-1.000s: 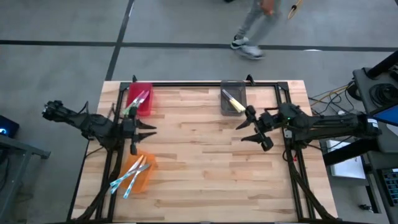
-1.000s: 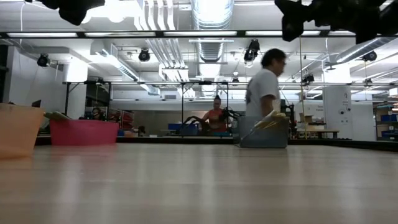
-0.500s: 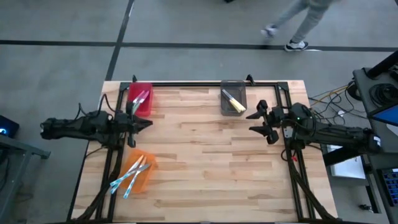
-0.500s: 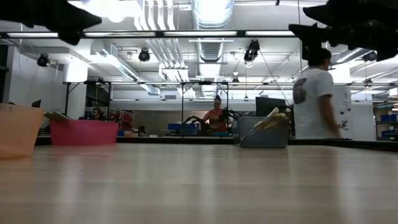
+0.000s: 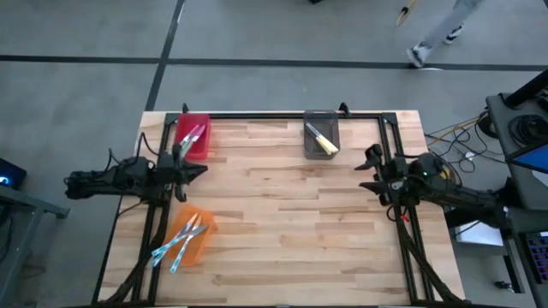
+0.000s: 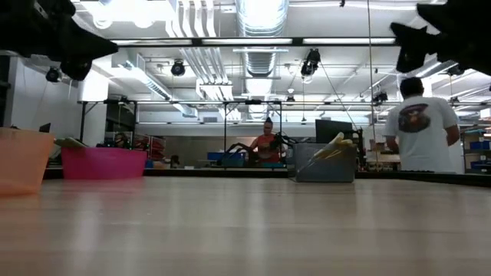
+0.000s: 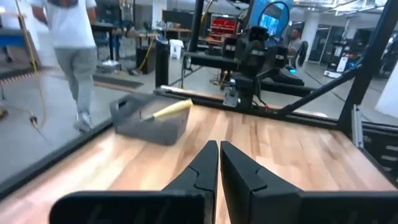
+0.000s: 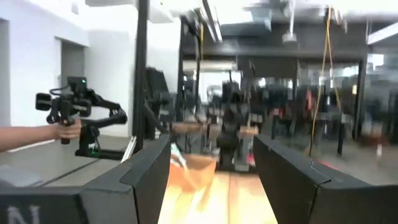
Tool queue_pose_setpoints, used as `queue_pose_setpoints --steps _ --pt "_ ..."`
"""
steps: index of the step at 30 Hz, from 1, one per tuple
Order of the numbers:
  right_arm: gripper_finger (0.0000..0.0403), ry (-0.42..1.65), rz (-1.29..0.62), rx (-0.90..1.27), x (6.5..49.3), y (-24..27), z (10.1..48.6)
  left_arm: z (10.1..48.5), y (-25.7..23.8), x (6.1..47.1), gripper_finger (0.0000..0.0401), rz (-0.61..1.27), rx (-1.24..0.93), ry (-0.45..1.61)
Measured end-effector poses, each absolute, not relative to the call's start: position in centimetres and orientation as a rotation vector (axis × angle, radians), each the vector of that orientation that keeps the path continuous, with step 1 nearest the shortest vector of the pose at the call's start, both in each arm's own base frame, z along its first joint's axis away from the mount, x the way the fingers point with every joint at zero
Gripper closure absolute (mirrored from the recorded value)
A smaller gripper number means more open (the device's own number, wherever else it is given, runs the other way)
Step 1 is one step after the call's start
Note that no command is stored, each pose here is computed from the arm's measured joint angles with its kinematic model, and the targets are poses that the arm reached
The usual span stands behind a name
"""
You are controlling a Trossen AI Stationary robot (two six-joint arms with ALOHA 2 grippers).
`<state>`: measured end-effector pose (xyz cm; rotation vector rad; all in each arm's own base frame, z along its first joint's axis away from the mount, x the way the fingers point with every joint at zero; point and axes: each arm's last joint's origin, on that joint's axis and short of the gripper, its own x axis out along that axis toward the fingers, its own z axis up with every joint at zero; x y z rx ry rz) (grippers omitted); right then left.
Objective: Sort silverware by color (type)
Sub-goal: Return to Home Position
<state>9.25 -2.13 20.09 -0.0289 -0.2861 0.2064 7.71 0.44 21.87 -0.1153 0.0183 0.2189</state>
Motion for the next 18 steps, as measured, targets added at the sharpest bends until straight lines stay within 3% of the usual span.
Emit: queue_pose_setpoints --steps 10,18 --pt "0.0184 -0.181 0.118 -0.162 9.0 -2.2 18.5 17.7 0.1 9.5 0.0401 0.133 -0.204 -0.059" --pt "0.0208 -0.046 -0.059 -0.019 9.7 -3.0 17.3 17.0 0.1 9.8 0.0401 0.110 -0.081 -0.041"
